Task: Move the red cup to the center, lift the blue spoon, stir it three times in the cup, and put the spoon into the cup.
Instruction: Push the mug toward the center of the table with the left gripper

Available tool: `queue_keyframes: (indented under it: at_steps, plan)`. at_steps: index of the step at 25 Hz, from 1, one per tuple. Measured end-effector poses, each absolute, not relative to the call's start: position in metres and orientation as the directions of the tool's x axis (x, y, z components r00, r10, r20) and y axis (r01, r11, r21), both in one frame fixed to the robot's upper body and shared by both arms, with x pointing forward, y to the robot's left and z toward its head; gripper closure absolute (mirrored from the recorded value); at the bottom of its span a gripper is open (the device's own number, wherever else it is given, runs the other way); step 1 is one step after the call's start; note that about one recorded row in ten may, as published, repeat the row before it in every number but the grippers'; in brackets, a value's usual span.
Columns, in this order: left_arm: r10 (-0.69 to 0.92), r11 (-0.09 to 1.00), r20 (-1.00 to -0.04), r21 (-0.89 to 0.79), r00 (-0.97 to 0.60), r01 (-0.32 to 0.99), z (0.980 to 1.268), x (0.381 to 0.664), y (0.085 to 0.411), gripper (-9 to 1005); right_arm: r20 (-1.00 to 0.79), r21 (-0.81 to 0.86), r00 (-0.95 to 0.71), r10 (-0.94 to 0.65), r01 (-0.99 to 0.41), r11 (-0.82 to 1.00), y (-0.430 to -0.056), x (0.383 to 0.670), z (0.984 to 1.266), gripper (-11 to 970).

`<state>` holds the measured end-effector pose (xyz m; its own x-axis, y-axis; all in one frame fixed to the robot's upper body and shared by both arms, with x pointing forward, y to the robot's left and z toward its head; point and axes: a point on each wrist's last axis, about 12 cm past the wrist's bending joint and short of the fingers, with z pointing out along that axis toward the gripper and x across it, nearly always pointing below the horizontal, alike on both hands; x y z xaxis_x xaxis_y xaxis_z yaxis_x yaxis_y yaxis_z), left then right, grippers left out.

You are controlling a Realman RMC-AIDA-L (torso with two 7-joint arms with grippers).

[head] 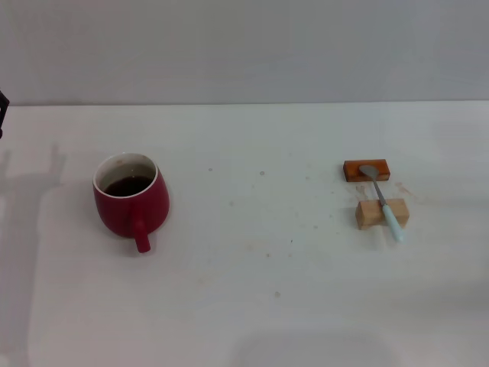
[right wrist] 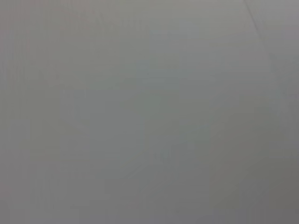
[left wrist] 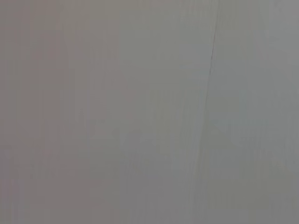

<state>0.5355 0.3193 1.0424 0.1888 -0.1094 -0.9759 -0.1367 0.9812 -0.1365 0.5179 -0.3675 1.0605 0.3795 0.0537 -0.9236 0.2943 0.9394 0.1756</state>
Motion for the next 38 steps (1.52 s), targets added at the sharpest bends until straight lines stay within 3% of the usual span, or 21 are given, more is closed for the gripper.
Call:
queue_keyframes:
  at_steps: [38]
  plan:
    - [-0.108, 0.982, -0.977, -0.134, 0.184, -0.135, 1.0424, 0.5373, 0.3189, 147, -0.921, 0.172, 0.387, 0.049, 0.29, 0.941, -0.3684, 0.5208, 1.0633, 233]
